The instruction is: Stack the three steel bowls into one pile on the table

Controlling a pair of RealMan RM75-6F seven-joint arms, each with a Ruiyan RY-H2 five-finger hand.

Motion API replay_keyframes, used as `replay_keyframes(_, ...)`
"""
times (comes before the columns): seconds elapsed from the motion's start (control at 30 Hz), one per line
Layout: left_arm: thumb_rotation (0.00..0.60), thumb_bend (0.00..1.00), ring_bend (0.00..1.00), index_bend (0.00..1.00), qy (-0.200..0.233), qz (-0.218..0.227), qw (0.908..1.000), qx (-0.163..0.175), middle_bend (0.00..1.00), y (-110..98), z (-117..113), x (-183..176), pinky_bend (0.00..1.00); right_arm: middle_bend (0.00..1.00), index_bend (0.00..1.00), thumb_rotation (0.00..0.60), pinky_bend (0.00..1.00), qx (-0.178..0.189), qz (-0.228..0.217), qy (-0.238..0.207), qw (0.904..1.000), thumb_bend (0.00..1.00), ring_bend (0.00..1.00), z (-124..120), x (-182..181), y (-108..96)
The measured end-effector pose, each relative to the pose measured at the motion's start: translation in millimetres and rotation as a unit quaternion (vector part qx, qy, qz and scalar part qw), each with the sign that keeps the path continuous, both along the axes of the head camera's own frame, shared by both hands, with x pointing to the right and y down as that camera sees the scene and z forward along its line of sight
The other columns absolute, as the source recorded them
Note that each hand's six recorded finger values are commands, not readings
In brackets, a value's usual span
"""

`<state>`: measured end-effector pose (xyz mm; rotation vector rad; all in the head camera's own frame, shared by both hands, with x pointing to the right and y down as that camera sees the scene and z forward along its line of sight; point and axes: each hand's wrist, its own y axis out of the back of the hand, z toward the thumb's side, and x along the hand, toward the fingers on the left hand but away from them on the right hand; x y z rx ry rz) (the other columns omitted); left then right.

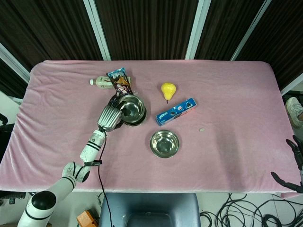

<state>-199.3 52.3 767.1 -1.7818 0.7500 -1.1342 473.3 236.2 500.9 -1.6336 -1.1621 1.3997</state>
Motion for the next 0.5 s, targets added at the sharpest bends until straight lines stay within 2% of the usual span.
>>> replay_keyframes(0.2, 0.6, 0.39, 0.0, 0.01, 0.008, 0.025, 0.9996, -0.007, 0.09, 12.7, 0.5, 10.5, 0.03, 0.0, 0.0, 0.6, 0.0, -0.005, -0.005, 0.002, 1.0, 0.31, 0.0, 3.8, -3.9, 0.8)
replay_keyframes(0.3, 0.6, 0.39, 0.0, 0.0, 0.004, 0.039, 0.9992, -0.002, 0.08, 17.1, -2.4, 14.0, 0.03, 0.0, 0.0, 0.6, 0.0, -0.008, -0.011, 0.002, 0.9999, 0.31, 0.0, 5.7, -7.3, 1.3)
replay_keyframes(0.5, 0.6, 0.39, 0.0, 0.0, 0.033, 0.059, 0.9977, 0.004, 0.08, 32.4, -23.3, 17.5, 0.04, 0.0, 0.0, 0.6, 0.0, -0.018, -0.021, 0.008, 0.9996, 0.31, 0.0, 13.4, -13.1, 0.7)
